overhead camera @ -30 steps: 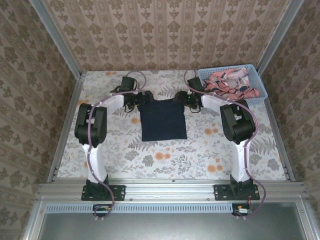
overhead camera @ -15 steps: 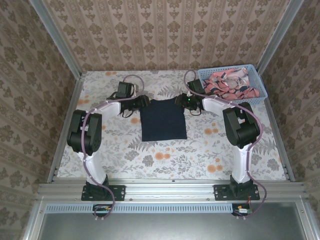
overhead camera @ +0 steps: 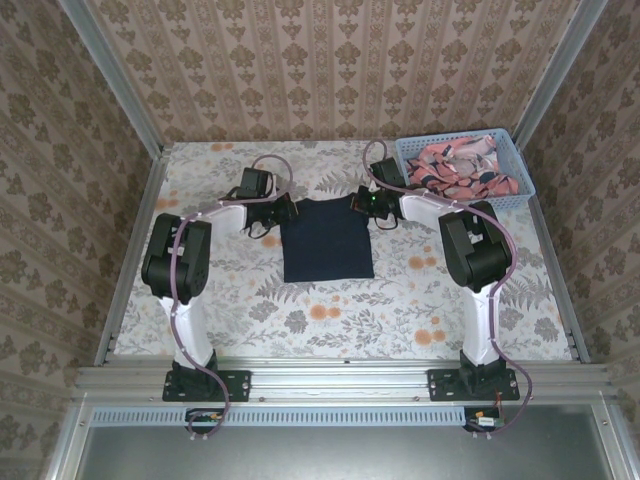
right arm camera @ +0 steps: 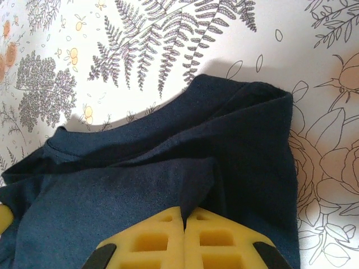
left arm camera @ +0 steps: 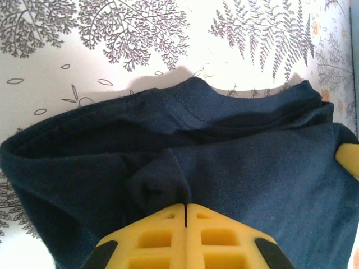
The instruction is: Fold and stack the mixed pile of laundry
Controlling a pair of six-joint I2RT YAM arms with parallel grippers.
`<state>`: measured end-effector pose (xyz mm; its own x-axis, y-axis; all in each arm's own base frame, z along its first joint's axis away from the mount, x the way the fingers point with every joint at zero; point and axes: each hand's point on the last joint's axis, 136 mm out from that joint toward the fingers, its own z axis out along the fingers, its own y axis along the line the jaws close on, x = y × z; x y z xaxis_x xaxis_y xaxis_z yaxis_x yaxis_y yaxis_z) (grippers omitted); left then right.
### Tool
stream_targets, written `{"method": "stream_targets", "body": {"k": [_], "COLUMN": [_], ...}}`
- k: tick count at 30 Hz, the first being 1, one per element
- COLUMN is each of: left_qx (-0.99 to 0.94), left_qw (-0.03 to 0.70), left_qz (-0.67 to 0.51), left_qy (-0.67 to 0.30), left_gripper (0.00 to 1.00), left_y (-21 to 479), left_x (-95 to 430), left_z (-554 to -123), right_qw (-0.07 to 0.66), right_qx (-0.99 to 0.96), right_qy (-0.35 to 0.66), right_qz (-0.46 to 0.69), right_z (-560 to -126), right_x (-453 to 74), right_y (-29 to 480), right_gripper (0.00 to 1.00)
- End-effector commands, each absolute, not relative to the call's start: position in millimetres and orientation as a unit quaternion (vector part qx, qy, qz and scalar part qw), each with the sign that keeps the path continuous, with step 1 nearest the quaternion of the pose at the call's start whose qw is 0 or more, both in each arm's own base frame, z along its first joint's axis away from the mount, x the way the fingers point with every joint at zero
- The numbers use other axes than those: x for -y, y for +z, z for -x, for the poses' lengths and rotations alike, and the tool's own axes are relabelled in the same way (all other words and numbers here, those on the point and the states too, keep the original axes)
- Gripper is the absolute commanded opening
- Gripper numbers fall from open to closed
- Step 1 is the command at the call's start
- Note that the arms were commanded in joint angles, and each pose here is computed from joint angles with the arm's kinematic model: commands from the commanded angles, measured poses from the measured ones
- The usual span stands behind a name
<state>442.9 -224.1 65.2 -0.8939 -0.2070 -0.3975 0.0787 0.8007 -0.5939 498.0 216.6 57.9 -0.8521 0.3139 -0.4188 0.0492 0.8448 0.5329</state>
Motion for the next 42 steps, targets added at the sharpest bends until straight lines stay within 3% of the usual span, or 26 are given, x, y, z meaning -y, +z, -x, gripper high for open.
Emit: {"method": "stream_targets", "body": {"k": [1, 8, 13, 14, 15, 16, 17, 19, 22, 27, 30, 31, 36, 38, 39, 40, 42], "left_qx": [-0.908, -0.886, -0.881, -0.885, -0.895, -0.907, -0.912, -0.911, -0.907, -0.900, -0.894, -0.891, -0.877, -0.873, -0.873, -0.874, -0.880], "left_qw": [0.263, 0.315, 0.342, 0.340, 0.329, 0.303, 0.283, 0.272, 0.289, 0.318, 0.319, 0.317, 0.310, 0.302, 0.297, 0.290, 0.277], "left_qz": [0.017, 0.007, 0.003, 0.004, 0.012, 0.024, 0.029, 0.039, 0.041, 0.023, 0.006, 0.001, -0.015, -0.026, -0.028, -0.029, -0.022], "left_qy": [-0.326, -0.340, -0.328, -0.319, -0.302, -0.292, -0.296, -0.307, -0.305, -0.297, -0.315, -0.325, -0.367, -0.381, -0.386, -0.388, -0.384], "left_gripper": [0.00, 0.00, 0.00, 0.00, 0.12, 0.43, 0.58, 1.00, 1.00, 1.00, 0.99, 0.94, 0.47, 0.19, 0.00, 0.00, 0.00], "left_y": [104.2, 157.5, 168.4, 158.7, 143.4, 124.4, 111.1, 99.9, 112.2, 145.0, 155.9, 158.0, 160.5, 154.7, 149.5, 141.4, 124.0], "left_x": [227.9, 225.7, 224.6, 222.8, 218.3, 214.4, 214.0, 212.8, 207.4, 203.3, 216.3, 223.1, 263.0, 287.3, 298.7, 308.8, 323.1], "left_z": [-444.9, -443.7, -471.8, -483.4, -493.5, -503.1, -511.9, -521.8, -522.6, -497.6, -471.0, -461.5, -427.0, -418.2, -414.9, -413.9, -416.5], "right_qw": [0.289, 0.324, 0.350, 0.350, 0.343, 0.331, 0.320, 0.321, 0.329, 0.347, 0.337, 0.332, 0.310, 0.305, 0.306, 0.307, 0.306], "right_qx": [-0.914, -0.902, -0.899, -0.900, -0.906, -0.913, -0.916, -0.911, -0.901, -0.898, -0.901, -0.903, -0.914, -0.919, -0.921, -0.922, -0.927], "right_qy": [0.268, 0.272, 0.252, 0.247, 0.233, 0.219, 0.217, 0.233, 0.259, 0.252, 0.254, 0.250, 0.239, 0.225, 0.218, 0.209, 0.188], "right_qz": [-0.092, -0.081, -0.079, -0.080, -0.088, -0.097, -0.103, -0.117, -0.116, -0.098, -0.101, -0.103, -0.107, -0.105, -0.105, -0.105, -0.106], "right_z": [-498.7, -491.8, -517.0, -528.8, -538.9, -550.4, -560.3, -574.2, -576.8, -551.4, -529.0, -520.1, -476.0, -455.9, -448.3, -439.3, -424.0], "right_x": [-216.1, -211.0, -206.0, -206.0, -202.6, -199.3, -197.0, -194.8, -196.3, -194.4, -191.1, -188.7, -176.7, -168.3, -163.9, -158.7, -147.9], "right_y": [95.0, 141.5, 154.0, 147.3, 133.7, 119.2, 107.5, 97.6, 108.5, 130.2, 127.8, 126.3, 122.5, 125.0, 127.0, 130.4, 134.9], "right_gripper": [0.00, 0.00, 0.00, 0.09, 0.28, 0.35, 0.38, 0.65, 0.73, 0.72, 0.71, 0.71, 0.72, 0.78, 0.84, 0.99, 1.00]}}
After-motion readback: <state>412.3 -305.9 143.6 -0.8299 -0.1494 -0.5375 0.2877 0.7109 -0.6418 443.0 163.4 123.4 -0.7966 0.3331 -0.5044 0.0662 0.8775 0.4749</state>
